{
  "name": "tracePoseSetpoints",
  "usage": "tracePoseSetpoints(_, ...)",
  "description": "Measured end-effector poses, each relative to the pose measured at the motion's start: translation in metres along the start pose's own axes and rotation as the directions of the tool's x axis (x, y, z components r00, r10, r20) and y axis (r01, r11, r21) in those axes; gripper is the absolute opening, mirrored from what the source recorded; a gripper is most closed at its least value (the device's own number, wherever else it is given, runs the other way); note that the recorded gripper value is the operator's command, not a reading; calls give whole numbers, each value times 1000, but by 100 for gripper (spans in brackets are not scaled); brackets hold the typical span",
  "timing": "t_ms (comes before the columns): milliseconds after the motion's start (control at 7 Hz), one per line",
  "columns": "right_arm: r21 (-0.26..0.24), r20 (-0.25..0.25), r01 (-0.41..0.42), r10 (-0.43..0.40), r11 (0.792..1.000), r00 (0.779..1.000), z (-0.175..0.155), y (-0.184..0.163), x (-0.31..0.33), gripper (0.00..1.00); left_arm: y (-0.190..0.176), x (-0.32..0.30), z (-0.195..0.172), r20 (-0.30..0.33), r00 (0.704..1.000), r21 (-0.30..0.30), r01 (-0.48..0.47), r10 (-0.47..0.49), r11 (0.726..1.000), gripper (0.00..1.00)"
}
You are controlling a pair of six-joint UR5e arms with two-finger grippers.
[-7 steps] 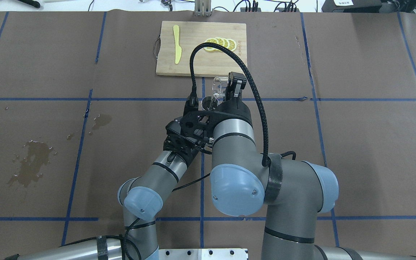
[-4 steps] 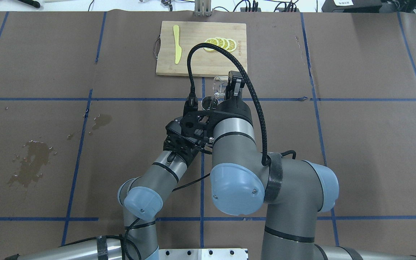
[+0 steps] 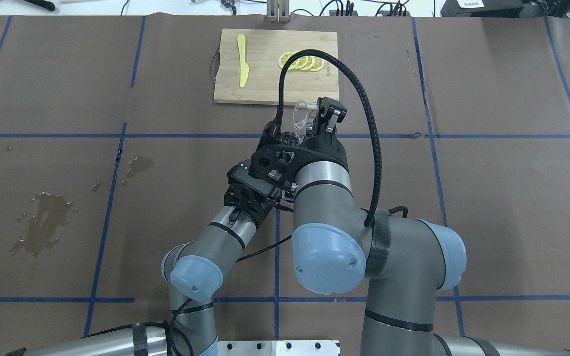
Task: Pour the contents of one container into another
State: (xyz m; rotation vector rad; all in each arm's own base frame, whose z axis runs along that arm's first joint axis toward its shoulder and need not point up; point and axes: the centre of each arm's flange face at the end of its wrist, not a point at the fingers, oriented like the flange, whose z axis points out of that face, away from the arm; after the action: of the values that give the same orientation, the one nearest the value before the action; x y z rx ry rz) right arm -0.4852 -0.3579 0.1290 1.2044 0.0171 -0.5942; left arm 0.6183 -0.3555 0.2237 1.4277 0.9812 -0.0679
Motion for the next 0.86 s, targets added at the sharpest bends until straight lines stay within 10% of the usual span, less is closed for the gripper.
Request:
tracePoseSetpoints(429,49,19,-271,270,961,963,9,27,5,0,-6,-20,-15,3,1000,13,-7,7,1000,0)
tracePoseSetpoints(857,15,54,-532,531,847,846,19,76,13,0,-6,-102,-49,38,999,59,-35,33,998,0)
